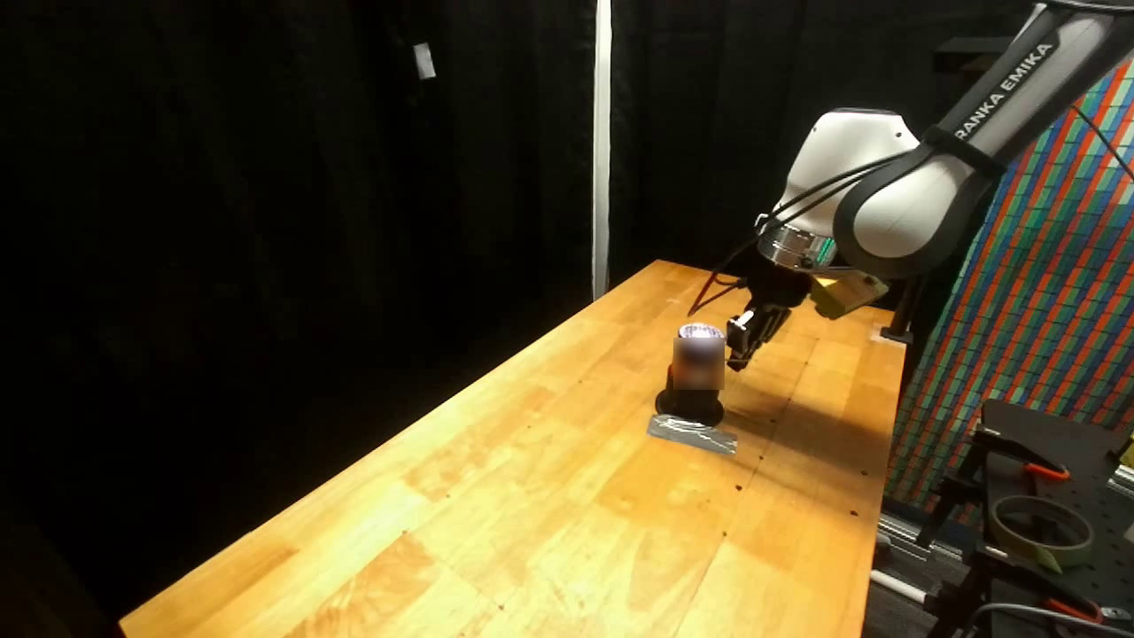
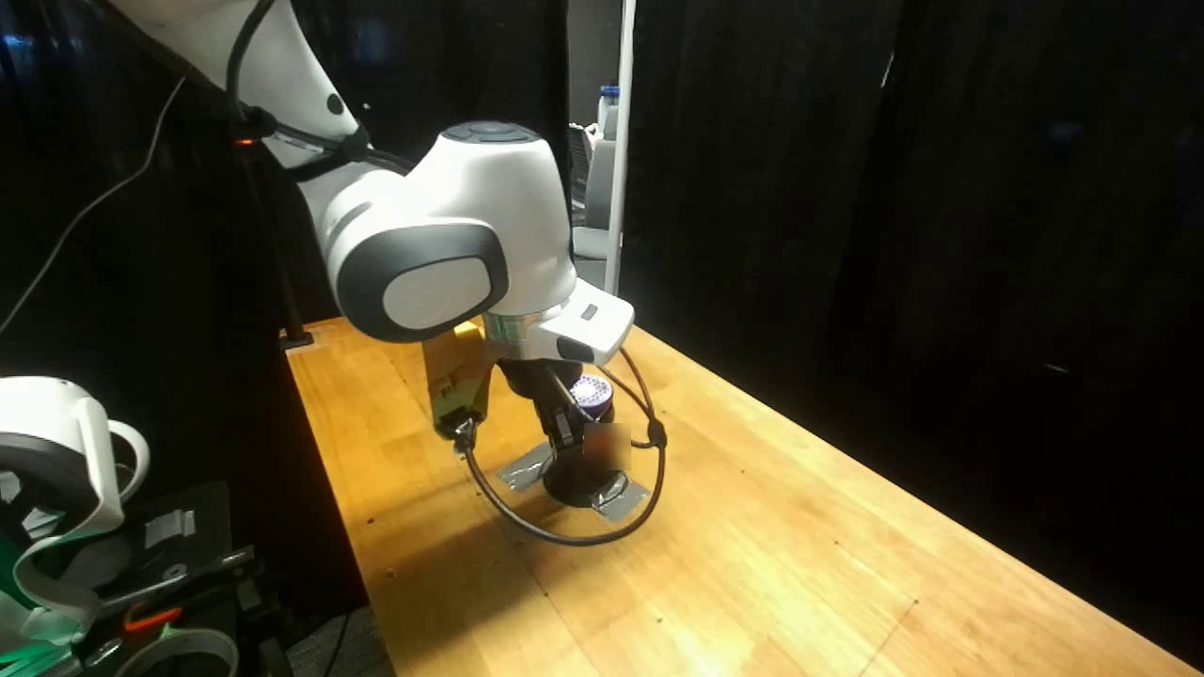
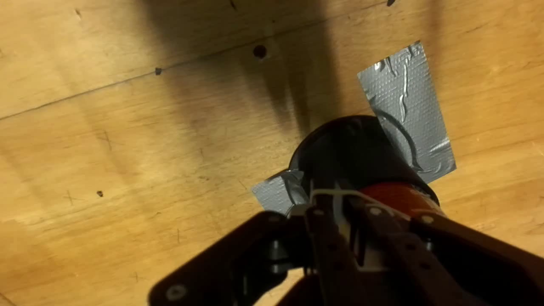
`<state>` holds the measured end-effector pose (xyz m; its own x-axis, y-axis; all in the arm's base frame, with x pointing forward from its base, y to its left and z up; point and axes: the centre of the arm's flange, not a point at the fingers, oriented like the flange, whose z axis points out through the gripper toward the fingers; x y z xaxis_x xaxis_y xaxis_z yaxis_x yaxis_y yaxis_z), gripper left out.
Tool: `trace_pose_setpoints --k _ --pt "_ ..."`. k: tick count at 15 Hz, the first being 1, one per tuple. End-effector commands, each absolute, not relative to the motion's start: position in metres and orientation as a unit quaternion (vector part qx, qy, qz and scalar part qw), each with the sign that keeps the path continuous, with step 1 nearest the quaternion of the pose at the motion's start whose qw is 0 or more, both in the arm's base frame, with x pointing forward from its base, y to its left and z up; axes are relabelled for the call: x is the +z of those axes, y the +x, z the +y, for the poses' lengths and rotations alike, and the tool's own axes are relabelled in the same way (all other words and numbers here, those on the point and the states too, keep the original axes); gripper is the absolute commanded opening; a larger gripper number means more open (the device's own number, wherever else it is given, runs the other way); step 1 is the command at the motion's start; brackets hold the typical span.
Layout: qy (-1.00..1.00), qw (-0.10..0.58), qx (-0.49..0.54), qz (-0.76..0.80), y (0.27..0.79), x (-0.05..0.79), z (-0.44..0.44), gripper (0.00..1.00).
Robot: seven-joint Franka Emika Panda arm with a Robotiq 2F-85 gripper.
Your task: Put the rubber band on the cup
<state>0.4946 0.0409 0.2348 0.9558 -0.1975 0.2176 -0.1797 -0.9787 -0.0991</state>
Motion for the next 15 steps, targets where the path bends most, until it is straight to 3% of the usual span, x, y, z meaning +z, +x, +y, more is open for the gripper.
trace_pose_setpoints --k 1,6,15 --pt "-0.972 0.05 -0.2 0.11 0.454 0.237 0.039 0.03" --pt "-0.934 0.071 -0.34 0.082 0.418 0.232 0.056 0.08" --pt "-0.89 0.12 -0.439 0.037 0.383 0.191 0.062 0.08"
